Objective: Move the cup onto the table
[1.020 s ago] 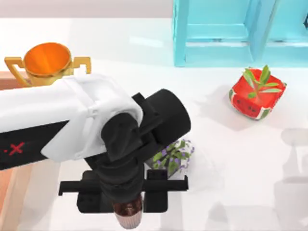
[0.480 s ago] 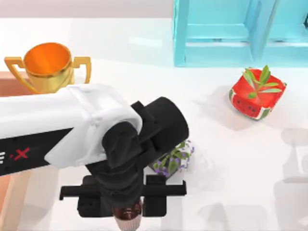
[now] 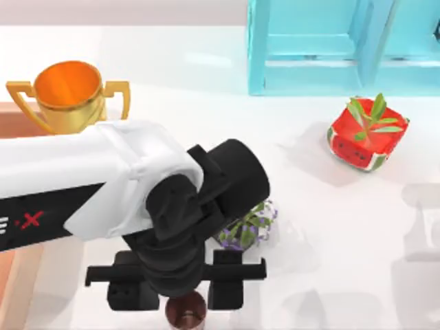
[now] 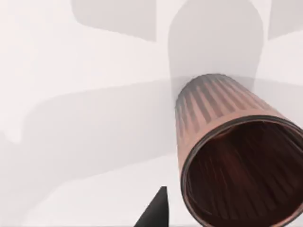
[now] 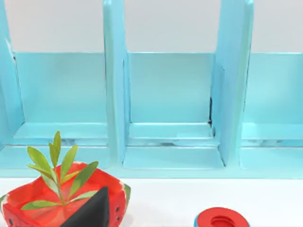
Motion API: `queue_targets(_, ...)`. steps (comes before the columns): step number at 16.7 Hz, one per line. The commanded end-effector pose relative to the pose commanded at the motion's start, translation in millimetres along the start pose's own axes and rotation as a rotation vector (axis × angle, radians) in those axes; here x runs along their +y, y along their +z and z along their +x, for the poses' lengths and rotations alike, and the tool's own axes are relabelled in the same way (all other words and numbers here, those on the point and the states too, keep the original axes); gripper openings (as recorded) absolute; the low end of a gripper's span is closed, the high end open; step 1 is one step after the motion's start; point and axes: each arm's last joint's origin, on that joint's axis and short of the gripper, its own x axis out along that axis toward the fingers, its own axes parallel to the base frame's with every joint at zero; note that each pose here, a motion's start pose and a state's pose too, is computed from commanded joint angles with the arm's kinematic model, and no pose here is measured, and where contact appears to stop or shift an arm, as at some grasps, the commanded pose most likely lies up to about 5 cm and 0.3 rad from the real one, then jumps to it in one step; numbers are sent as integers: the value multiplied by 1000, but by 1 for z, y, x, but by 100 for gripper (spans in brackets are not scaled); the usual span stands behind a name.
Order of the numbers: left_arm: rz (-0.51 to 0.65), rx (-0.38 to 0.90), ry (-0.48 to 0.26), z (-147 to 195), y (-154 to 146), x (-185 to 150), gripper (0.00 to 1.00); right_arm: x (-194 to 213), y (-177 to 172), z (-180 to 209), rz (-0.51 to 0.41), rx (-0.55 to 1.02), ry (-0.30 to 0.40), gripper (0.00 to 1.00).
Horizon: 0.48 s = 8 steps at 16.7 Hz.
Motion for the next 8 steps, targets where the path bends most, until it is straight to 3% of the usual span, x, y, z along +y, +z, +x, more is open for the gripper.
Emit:
queue_targets(2,0,0,0,0,0,0,98,0,0,0,0,0,0,100)
queue_targets(8,0,0,0,0,0,0,100,0,0,0,0,0,0,100)
